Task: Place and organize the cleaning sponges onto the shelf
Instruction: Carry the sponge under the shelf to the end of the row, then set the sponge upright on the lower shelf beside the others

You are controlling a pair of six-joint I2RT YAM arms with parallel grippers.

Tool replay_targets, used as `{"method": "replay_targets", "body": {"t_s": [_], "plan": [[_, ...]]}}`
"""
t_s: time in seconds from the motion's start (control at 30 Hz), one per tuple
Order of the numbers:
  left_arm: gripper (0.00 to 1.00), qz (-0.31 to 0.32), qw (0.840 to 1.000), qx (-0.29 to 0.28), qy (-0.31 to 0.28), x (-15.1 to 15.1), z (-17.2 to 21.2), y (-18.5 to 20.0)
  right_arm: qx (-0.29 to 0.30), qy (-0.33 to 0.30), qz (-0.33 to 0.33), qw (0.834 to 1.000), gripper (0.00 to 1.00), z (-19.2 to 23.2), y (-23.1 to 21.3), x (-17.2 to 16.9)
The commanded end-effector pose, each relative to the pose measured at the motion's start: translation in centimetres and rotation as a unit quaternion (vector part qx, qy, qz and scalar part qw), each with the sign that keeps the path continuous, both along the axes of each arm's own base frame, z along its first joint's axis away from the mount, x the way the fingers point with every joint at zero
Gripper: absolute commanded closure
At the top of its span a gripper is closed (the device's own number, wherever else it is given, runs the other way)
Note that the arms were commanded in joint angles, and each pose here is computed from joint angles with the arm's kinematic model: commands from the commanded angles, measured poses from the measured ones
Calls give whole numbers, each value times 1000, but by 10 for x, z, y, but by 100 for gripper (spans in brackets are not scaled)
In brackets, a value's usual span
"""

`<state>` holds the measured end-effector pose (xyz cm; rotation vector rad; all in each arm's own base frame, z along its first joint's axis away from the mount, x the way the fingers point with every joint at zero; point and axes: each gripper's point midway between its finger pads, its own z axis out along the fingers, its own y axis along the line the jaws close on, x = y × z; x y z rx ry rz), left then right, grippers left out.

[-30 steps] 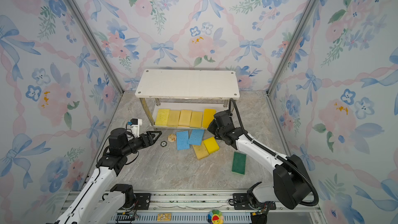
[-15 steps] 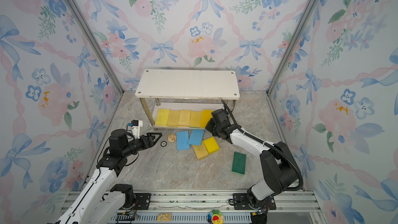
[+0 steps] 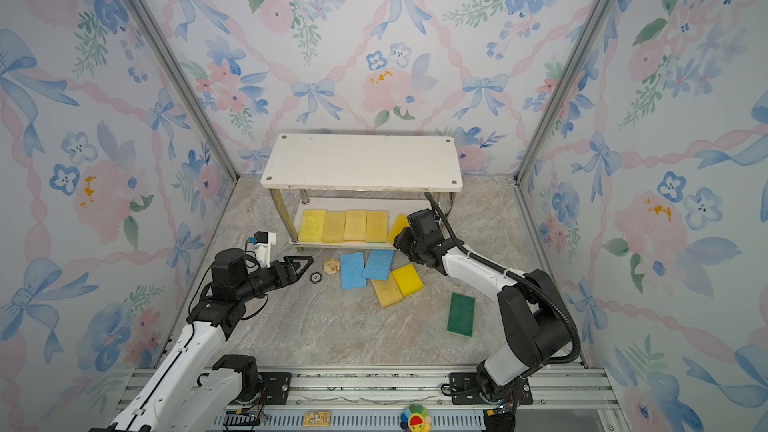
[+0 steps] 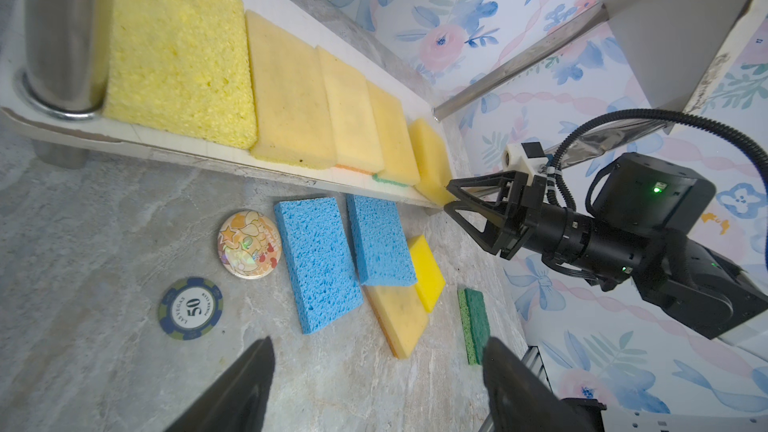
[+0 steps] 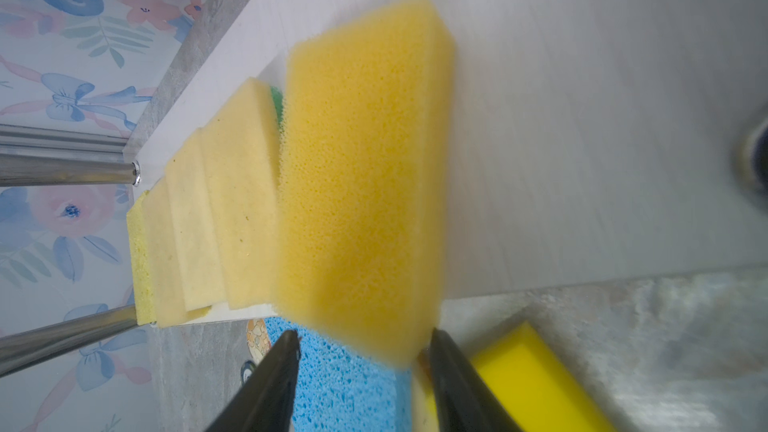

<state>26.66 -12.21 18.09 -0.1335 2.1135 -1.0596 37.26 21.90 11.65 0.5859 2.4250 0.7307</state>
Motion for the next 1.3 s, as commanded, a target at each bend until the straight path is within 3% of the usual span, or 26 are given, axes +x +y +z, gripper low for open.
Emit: {"method": "replay_targets", "body": {"t_s": [0.0,0.27,0.47,0.7,1.27], "plan": [[19,-9,1000,3,-6,-1,-1,-1,0,-5,-7,1000,43,6,-3,8],[19,-9,1000,3,-9,-2,1,-1,-15,-2,-21,1000,39,5,-14,5],[20,-10,1000,3,-10,-2,1,-1,-27,-33,-41,998,17,17,-25,4],[19,-11,1000,2,-11,-3,1,-2,-51,-56,-46,996,1,16,-25,22],[19,-22,1000,-1,-12,-4,3,-5,-65,-107,-35,991,2,12,-17,51]]}}
